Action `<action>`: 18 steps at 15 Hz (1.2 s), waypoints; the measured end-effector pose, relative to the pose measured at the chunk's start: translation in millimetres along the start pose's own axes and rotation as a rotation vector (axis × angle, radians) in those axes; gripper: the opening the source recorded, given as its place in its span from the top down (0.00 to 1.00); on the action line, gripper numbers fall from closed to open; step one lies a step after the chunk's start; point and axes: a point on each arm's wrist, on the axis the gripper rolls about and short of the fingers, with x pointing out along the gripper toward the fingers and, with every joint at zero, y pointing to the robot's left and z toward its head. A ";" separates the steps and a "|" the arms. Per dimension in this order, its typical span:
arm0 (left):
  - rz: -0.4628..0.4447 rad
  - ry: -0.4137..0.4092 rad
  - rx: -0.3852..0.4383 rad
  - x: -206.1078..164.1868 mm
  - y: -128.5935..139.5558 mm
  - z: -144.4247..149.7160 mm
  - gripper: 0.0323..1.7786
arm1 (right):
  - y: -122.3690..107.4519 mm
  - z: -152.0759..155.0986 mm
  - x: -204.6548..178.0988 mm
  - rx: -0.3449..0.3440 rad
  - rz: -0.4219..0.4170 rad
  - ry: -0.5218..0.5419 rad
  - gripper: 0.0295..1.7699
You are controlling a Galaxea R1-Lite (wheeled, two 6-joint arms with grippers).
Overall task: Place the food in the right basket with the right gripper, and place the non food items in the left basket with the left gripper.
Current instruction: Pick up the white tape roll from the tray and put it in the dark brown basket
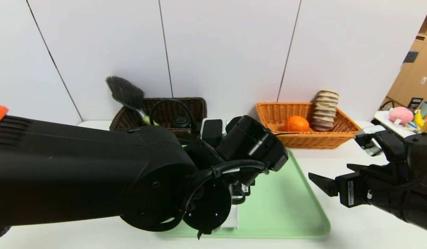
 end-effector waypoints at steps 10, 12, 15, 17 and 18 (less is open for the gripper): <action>-0.026 -0.018 0.003 -20.7 -3.0 10.3 0.05 | -1.1 -1.8 -3.6 -0.009 -0.009 -0.005 0.03; -0.029 -0.017 0.013 -31.5 1.1 13.3 0.05 | -2.0 1.7 -8.9 -0.004 -0.009 -0.035 0.03; -0.064 -0.033 0.033 -47.6 2.7 19.2 0.05 | -5.5 3.2 -21.0 0.014 -0.010 -0.080 0.03; -0.079 -0.044 0.039 -55.1 4.5 23.0 0.05 | -7.6 0.8 -27.6 0.024 -0.010 -0.095 0.03; -0.082 -0.045 0.054 -57.4 5.4 23.8 0.05 | -8.6 -1.2 -29.6 0.027 -0.010 -0.095 0.03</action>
